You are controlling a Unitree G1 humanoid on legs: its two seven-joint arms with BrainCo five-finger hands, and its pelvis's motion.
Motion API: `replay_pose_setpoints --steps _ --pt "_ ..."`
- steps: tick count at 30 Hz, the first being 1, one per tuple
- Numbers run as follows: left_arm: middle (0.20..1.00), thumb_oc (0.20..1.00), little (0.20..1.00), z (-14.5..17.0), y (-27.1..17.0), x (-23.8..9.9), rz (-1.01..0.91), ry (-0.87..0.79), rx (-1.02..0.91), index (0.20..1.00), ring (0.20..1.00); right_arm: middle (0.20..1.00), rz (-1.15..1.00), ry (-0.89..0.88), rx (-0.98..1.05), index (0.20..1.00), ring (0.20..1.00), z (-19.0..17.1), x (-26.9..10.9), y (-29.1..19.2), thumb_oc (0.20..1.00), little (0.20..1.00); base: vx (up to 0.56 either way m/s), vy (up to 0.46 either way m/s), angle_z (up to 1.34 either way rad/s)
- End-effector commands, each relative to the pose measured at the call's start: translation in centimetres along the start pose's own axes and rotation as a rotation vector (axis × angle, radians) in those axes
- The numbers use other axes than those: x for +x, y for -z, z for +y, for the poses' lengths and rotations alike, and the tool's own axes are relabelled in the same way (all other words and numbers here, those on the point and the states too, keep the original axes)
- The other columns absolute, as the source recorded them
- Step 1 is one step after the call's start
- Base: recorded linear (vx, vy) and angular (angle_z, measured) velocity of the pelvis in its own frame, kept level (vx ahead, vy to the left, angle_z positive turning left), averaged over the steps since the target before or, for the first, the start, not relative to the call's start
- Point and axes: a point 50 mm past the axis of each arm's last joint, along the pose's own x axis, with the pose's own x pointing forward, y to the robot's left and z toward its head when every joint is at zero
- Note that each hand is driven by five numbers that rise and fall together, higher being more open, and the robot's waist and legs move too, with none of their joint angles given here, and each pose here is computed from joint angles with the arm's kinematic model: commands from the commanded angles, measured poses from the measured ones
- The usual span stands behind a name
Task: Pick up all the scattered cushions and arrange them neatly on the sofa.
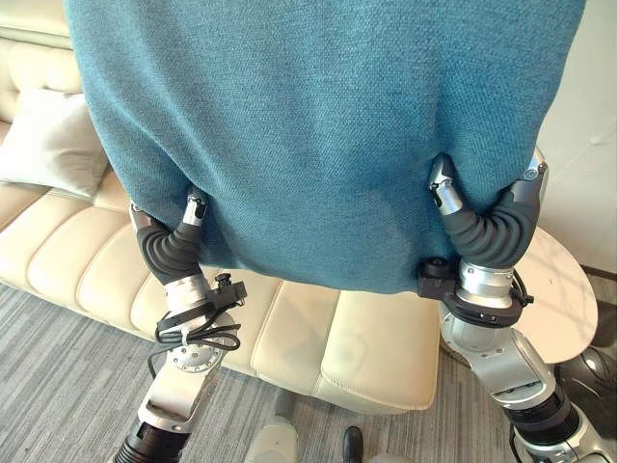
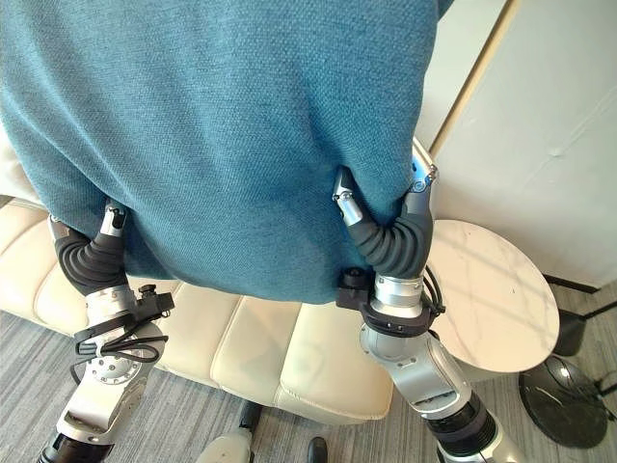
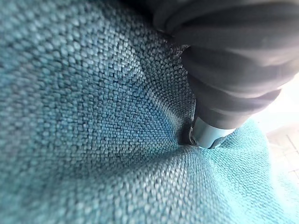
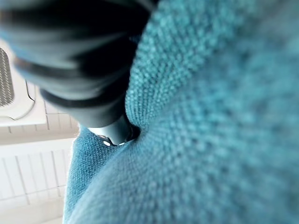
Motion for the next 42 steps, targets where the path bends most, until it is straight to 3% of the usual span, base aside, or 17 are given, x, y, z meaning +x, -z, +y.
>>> replay_pose_setpoints --steps 1,17,32,42 --pt "0.2 0.2 0.2 -4.0 -5.2 0.8 -0.325 0.267 -0.136 0.2 0.2 0.2 -0.207 -0.019 0.177 0.2 0.2 1.3 1.7 -3.4 0.2 0.2 -0.11 -0.049 1.02" --pt "0.2 0.2 0.2 -5.4 -4.2 0.8 -0.27 0.325 -0.138 0.2 0.2 0.2 -0.153 0.012 0.113 0.2 0.2 -0.4 0.8 -2.7 0.2 0.2 -0.06 0.053 0.89" --pt "0.2 0.2 0.2 -4.0 -3.5 1.0 -0.263 0.311 -0.029 0.2 0.2 0.2 -0.064 -0.014 0.134 0.2 0.2 0.9 0.4 -1.6 0.2 0.2 -0.04 0.154 0.06" --pt "0.2 0.2 0.2 -5.1 -3.2 1.6 -0.273 0.333 -0.036 0.2 0.2 0.2 -0.019 -0.032 0.093 0.2 0.2 0.7 -0.2 -0.8 0.2 0.2 0.05 0.135 0.18"
